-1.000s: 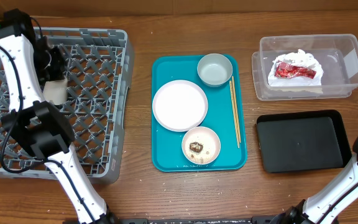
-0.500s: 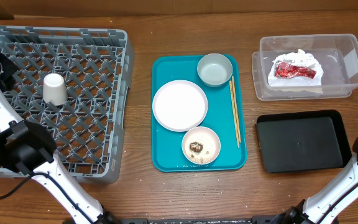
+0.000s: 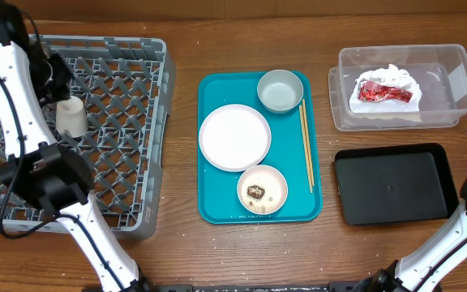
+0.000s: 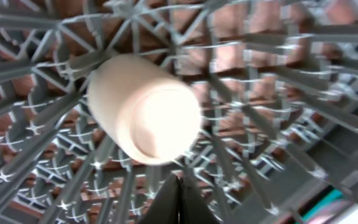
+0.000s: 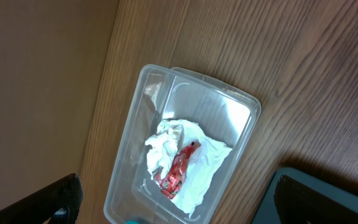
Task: Sort waste into correct bins and load items into the dishwasher
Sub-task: 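Adjust the cup upright in the rack with the left gripper, then release the cup and move the left gripper toward the tray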
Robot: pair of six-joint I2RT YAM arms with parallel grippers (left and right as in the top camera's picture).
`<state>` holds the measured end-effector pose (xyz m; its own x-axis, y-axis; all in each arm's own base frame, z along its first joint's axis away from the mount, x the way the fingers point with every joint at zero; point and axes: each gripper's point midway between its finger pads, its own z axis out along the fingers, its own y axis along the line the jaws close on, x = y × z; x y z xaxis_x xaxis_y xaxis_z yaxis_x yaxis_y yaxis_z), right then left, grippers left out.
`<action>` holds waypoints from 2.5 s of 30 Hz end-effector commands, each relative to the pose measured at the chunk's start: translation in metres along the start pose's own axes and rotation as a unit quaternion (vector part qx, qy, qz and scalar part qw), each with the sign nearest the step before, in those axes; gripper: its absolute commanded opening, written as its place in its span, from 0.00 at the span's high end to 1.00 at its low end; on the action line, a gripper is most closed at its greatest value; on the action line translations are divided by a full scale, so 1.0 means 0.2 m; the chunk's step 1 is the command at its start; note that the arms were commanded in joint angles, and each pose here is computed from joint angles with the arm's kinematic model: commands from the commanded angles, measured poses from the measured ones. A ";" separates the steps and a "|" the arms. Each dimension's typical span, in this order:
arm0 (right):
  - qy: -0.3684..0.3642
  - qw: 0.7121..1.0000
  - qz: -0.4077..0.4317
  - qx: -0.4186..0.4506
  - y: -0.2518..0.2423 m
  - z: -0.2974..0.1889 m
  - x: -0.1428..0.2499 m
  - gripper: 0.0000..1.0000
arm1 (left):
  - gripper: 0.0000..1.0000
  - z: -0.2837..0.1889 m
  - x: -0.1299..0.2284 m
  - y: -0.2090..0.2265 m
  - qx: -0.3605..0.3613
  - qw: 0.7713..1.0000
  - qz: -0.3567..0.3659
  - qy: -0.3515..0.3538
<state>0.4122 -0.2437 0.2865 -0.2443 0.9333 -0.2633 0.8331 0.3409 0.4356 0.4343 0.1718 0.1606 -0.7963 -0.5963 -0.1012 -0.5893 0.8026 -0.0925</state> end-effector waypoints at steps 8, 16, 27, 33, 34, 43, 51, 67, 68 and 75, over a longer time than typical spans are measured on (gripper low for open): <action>-0.013 1.000 -0.004 -0.010 0.02 -0.06 -0.01 0.00 | 0.96 0.20 -0.02 0.24 -0.084 0.995 -0.040 0.025; -0.013 1.000 -0.004 -0.010 0.02 -0.06 -0.01 0.00 | 0.96 0.09 0.00 0.50 -0.177 0.972 -0.152 0.011; -0.013 1.000 -0.004 -0.010 0.02 -0.06 -0.01 0.00 | 0.96 -0.12 -0.08 0.00 0.085 0.995 0.024 -0.038; -0.013 1.000 -0.004 -0.010 0.02 -0.06 -0.01 0.00 | 0.96 0.08 -0.04 -0.03 0.048 0.999 0.024 0.007; -0.013 1.000 -0.004 -0.010 0.02 -0.06 -0.01 0.00 | 0.96 0.12 -0.05 0.04 0.012 1.000 -0.006 0.010; -0.013 1.000 -0.004 -0.010 0.02 -0.06 -0.01 0.00 | 0.96 0.19 -0.07 0.14 0.002 1.000 -0.012 0.014; -0.013 1.000 -0.004 -0.010 0.02 -0.06 -0.01 0.00 | 0.96 0.19 -0.05 0.29 -0.066 0.995 -0.069 0.017; -0.013 1.000 -0.004 -0.010 0.02 -0.06 -0.01 0.00 | 0.77 -0.32 0.11 -0.40 0.231 0.966 0.119 -0.014; -0.013 1.000 -0.004 -0.010 0.02 -0.06 -0.01 0.00 | 0.84 -0.30 0.14 -0.45 0.232 0.964 0.130 -0.006; -0.013 1.000 -0.004 -0.010 0.02 -0.06 -0.01 0.00 | 0.96 -0.17 0.47 -0.91 0.222 0.942 0.246 0.056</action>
<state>0.4121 -0.2436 0.2865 -0.2445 0.9334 -0.2628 0.8331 0.3408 0.4357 0.4652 0.0295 0.1984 -0.9508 -0.2859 -0.1196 -0.2064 0.8720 -0.4439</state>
